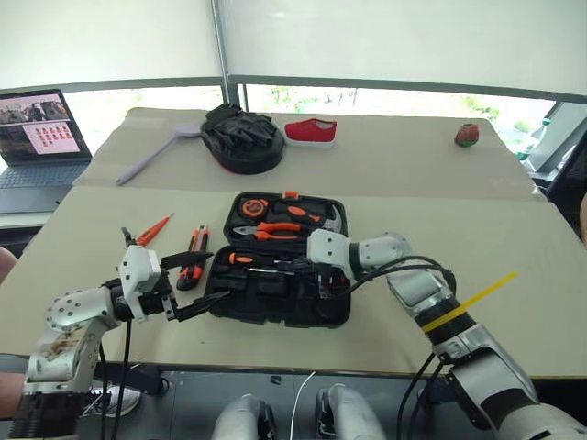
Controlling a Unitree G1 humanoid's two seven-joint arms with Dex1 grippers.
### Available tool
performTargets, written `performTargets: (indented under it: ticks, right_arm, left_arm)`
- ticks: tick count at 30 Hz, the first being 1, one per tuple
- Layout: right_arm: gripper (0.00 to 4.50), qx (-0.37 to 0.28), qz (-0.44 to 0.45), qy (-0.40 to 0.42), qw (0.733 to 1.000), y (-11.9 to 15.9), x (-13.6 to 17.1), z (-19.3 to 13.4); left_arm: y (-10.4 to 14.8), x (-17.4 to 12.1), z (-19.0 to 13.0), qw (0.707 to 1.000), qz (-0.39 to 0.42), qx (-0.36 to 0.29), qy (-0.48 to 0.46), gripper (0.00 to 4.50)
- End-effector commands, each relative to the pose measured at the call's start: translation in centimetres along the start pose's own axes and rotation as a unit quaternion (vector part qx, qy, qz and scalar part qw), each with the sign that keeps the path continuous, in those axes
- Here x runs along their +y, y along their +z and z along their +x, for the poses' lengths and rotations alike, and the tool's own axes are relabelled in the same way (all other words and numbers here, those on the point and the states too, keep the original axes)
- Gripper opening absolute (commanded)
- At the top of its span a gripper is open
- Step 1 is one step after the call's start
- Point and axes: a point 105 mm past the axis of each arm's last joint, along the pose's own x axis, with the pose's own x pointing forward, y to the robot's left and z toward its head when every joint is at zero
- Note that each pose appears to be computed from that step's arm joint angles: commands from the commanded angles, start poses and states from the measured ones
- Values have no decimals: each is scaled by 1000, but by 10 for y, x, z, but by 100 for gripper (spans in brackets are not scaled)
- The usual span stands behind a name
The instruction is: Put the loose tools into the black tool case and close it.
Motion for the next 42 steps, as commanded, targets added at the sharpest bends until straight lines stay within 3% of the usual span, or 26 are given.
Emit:
performTargets:
  ticks: [1, 6, 9, 11, 15, 20, 24, 27, 31, 35, 42]
  right_arm:
    - [8, -26, 31, -1, 999, -1, 0, -14]
    - [8, -116, 57, -74, 989, 17, -20, -50]
    - [79, -216, 80, -121, 966, 29, -13, -96]
    - [141, -212, 78, -162, 961, 18, -1, -118]
    - [274, -204, 94, -194, 955, 6, 17, -137]
    - [445, -279, 89, -219, 931, 14, 32, -155]
    - [445, -283, 129, -201, 929, 13, 44, -156]
    - [445, -289, 125, -191, 930, 22, 51, -154]
    - [445, -320, 122, -194, 919, 43, 44, -150]
    - [445, -349, 110, -230, 902, 67, 27, -154]
    - [445, -343, 108, -239, 902, 74, 23, -147]
  left_arm:
    - [11, 2, -11, 999, -24, -20, 19, 450]
    - [1, 8, -36, 994, -74, -6, 82, 450]
    - [-20, 16, -90, 969, -122, 18, 212, 450]
    - [-31, 14, -133, 941, -136, 28, 310, 450]
    - [-36, 17, -191, 884, -128, 14, 449, 450]
    - [-66, 8, -234, 811, -163, 57, 559, 450]
    - [-60, 20, -219, 825, -179, 30, 535, 450]
    - [-55, 42, -200, 845, -185, 49, 499, 450]
    - [-35, 78, -160, 872, -193, 57, 447, 450]
    - [-24, 96, -121, 900, -192, 77, 383, 450]
    - [-30, 139, -86, 908, -154, 132, 366, 450]
